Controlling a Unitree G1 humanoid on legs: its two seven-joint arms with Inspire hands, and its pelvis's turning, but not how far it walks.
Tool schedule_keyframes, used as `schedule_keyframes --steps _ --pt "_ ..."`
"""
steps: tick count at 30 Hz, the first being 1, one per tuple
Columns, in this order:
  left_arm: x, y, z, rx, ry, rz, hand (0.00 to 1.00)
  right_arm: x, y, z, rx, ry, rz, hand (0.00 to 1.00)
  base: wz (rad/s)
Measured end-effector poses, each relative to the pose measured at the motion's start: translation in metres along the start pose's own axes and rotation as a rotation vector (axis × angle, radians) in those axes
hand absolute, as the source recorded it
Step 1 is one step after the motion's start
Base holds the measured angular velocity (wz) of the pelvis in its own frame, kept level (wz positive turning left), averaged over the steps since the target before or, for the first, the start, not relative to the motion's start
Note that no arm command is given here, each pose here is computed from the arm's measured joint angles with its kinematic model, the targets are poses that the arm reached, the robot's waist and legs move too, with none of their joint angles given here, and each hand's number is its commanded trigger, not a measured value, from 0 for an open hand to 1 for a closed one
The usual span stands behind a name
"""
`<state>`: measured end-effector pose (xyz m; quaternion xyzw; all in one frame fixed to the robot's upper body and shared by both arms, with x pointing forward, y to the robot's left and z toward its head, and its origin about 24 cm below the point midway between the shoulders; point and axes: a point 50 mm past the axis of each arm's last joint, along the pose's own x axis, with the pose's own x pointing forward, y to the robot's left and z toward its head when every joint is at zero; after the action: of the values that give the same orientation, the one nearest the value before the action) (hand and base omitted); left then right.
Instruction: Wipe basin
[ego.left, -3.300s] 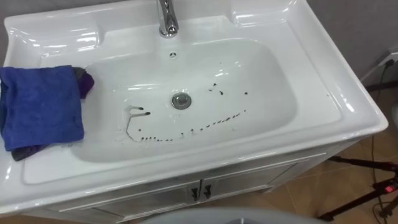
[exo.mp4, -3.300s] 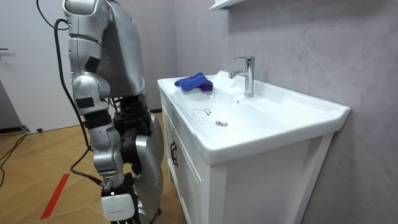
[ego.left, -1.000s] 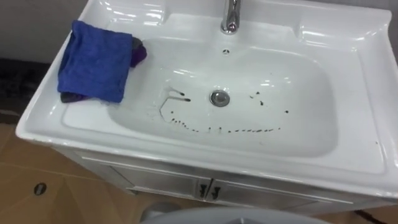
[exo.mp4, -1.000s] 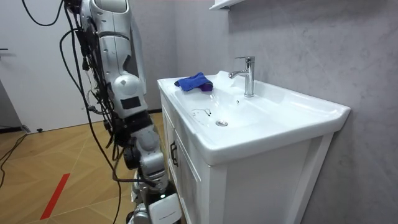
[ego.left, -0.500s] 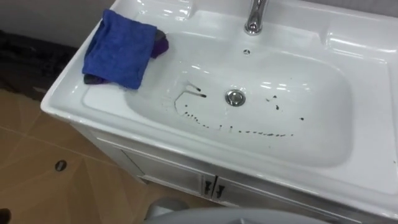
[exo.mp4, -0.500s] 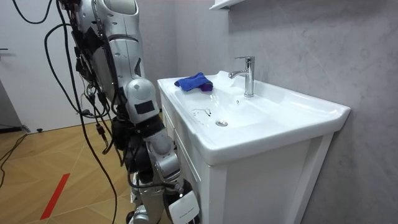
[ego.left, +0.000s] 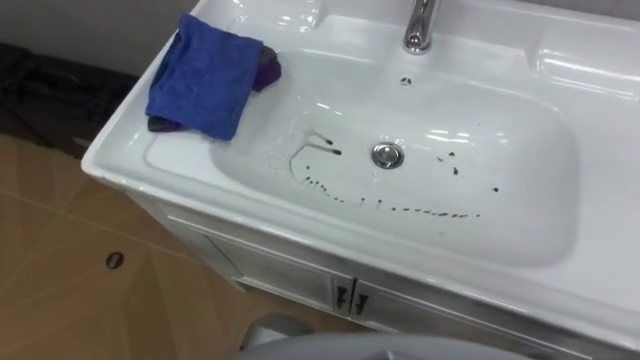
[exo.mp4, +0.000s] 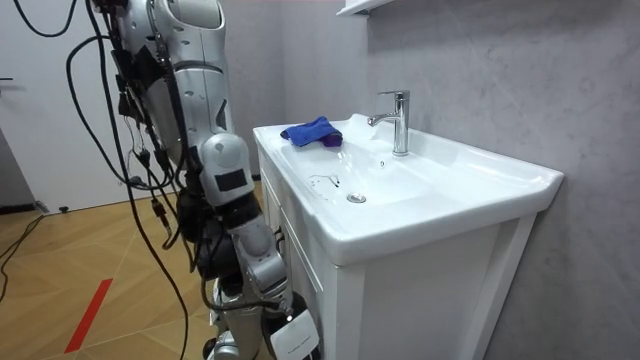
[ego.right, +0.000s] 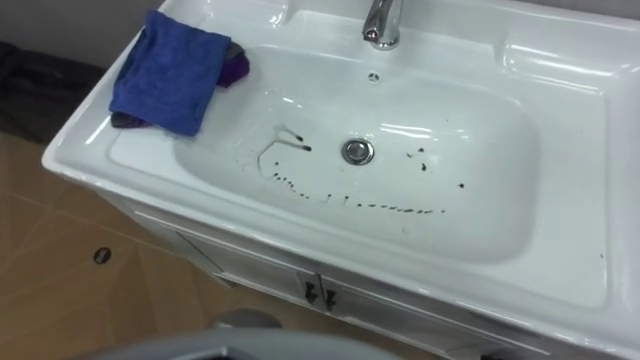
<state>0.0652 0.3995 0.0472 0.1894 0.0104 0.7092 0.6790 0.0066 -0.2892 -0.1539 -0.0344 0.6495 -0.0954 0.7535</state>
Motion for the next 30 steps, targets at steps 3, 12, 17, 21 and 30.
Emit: schedule_keyframes --steps 3,12,17,21,30 --pt "0.003 -0.001 0.023 -0.057 -0.105 0.004 0.00 0.000 0.000 0.002 -0.007 -0.016 0.002 0.00 -0.11" --pt "-0.001 -0.006 0.047 -0.038 -0.283 -0.024 0.00 0.000 0.001 0.003 -0.008 -0.057 0.010 0.00 -0.09" --pt "-0.006 -0.012 0.051 -0.058 -0.297 -0.064 0.00 -0.001 0.001 0.000 0.021 -0.055 0.027 0.00 -0.09" --pt "-0.015 -0.024 0.063 -0.100 -0.333 -0.117 0.00 0.000 0.003 0.005 0.018 -0.068 0.044 0.00 -0.02" --pt "-0.046 -0.055 0.073 -0.057 -0.439 -0.373 0.00 0.000 0.005 0.009 0.010 -0.078 0.054 0.00 -0.06"
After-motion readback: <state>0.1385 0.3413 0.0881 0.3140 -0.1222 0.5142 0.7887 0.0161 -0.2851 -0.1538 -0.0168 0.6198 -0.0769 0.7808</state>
